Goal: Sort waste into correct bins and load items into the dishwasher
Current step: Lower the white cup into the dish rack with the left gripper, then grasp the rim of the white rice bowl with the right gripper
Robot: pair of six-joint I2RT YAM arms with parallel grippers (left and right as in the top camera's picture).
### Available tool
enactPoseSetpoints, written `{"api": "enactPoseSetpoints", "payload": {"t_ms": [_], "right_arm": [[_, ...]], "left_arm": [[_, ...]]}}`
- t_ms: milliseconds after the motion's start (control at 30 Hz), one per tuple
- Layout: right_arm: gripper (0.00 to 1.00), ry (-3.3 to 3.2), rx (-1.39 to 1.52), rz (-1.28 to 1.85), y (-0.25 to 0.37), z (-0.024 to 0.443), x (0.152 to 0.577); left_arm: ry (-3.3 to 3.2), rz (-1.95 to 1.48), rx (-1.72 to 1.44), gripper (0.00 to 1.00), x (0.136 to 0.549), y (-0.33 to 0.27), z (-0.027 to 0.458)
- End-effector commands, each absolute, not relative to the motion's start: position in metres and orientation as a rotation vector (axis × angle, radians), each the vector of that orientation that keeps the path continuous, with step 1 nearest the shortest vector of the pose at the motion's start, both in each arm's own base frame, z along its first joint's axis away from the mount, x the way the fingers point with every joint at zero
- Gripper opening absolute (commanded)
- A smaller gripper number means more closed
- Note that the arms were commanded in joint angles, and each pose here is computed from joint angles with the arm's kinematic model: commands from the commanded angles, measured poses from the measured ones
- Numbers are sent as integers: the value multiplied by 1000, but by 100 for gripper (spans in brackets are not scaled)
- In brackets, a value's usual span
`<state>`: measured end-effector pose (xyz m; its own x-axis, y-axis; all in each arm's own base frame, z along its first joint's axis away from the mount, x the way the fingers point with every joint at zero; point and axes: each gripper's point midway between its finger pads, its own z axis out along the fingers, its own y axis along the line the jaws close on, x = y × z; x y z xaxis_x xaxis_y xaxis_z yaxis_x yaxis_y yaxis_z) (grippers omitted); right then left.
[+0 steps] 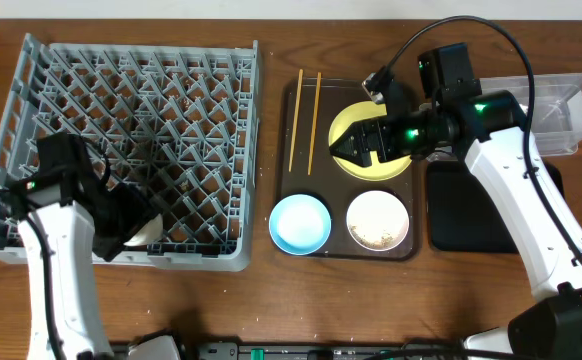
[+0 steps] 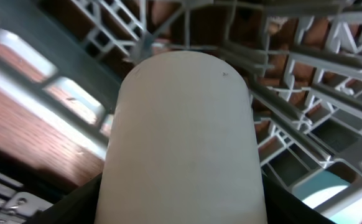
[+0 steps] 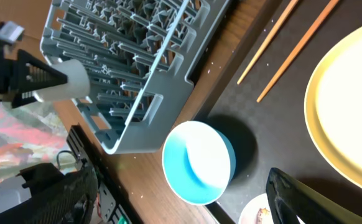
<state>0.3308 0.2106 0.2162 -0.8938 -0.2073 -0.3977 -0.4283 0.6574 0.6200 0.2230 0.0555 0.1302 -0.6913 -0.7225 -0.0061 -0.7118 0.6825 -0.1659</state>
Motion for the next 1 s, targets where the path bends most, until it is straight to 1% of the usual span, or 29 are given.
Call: {"api": "enactPoseSetpoints", "payload": {"t_ms": [0, 67, 100, 167, 333, 467, 533, 667, 767, 833, 900, 967], "right_arm": [[85, 2551, -546, 1066, 212, 226, 328], [85, 2551, -546, 1066, 212, 226, 328], [85, 2551, -547, 1066, 212, 226, 328], [85, 2551, -547, 1066, 212, 226, 328], [85, 2552, -546, 1066, 212, 226, 327], [84, 2563, -536, 1046, 210, 224, 328], [82, 2618, -472, 973, 204, 216, 330], [79, 2790, -279, 660, 184, 185, 327], [72, 2868, -221, 530, 184, 163, 314], [62, 2934, -70, 426, 179, 145, 303], [57, 2983, 86, 313, 172, 124, 291], [53, 3004, 151, 249, 170, 103, 281]], "left_arm": [[2837, -354, -1184, 66, 229, 44, 130], [2846, -350, -1178, 73, 228, 44, 129], [2846, -350, -1175, 80, 228, 45, 129], [2844, -350, -1175, 98, 228, 45, 129], [2824, -350, -1154, 99, 234, 46, 140], [2817, -359, -1028, 99, 242, 47, 165], [2814, -464, -842, 99, 252, 34, 185], [2761, -637, -483, 96, 268, -3, 222], [2699, -693, -266, 95, 277, -34, 242], [2669, -705, -171, 92, 280, -50, 248], [2649, -711, -100, 92, 282, -62, 253], [2634, -717, -53, 92, 284, -70, 255]]}}
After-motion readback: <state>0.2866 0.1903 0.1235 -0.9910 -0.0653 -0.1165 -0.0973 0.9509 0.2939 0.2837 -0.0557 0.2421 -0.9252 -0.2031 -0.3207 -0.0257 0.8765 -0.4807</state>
